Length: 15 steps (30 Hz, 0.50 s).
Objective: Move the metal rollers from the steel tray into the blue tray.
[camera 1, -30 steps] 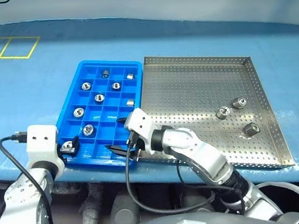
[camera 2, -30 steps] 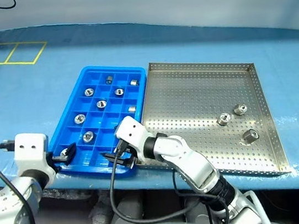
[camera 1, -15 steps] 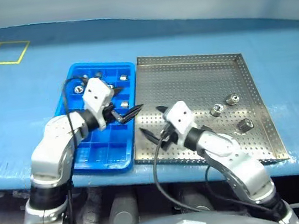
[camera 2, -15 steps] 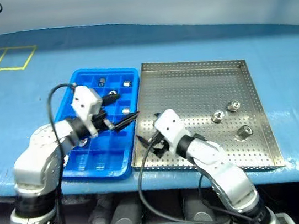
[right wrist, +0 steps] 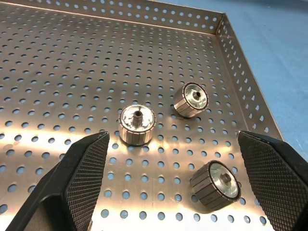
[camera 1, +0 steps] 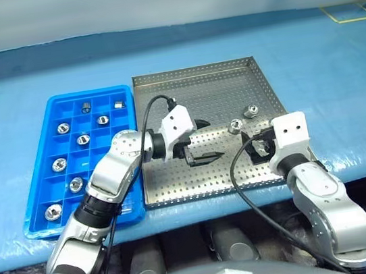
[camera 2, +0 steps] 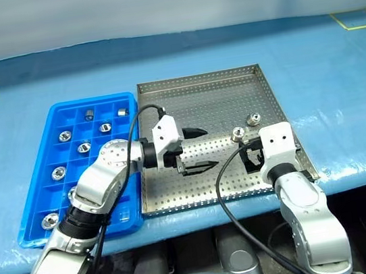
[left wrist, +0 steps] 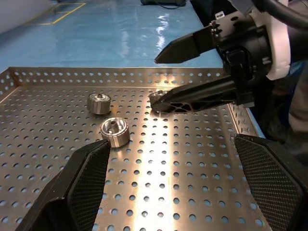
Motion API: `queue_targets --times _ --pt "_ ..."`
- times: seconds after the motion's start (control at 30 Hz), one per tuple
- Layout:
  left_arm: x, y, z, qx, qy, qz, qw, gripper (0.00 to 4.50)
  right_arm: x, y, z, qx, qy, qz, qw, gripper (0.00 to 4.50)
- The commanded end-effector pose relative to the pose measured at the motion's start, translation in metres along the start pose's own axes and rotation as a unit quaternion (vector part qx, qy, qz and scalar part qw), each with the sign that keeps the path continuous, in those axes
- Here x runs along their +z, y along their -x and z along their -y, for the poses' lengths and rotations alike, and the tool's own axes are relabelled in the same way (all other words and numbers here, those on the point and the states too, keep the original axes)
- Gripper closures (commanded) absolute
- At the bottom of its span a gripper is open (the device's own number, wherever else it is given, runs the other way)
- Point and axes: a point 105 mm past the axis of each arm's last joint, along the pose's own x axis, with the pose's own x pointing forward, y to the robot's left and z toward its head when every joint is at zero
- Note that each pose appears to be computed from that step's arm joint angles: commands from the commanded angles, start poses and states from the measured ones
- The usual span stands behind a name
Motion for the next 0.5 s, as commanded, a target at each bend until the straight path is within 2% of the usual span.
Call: queue_targets --times 0.03,0.27,0.5 --pt "0.001 -0.005 0.004 0.015 -0.015 0.010 1.000 0.02 0.003 -0.009 0.011 -0.030 -0.010 0.004 1.000 0.00" --pt "-0.001 -0.008 0.011 0.029 -0.001 0.017 0.999 0.02 -0.008 -0.016 0.040 -0.089 -0.033 -0.028 0.995 0.00" --pt "0.001 -0.008 0.011 0.033 0.002 0.021 0.999 0.02 0.017 -0.050 0.039 -0.100 -0.074 -0.010 0.992 0.00"
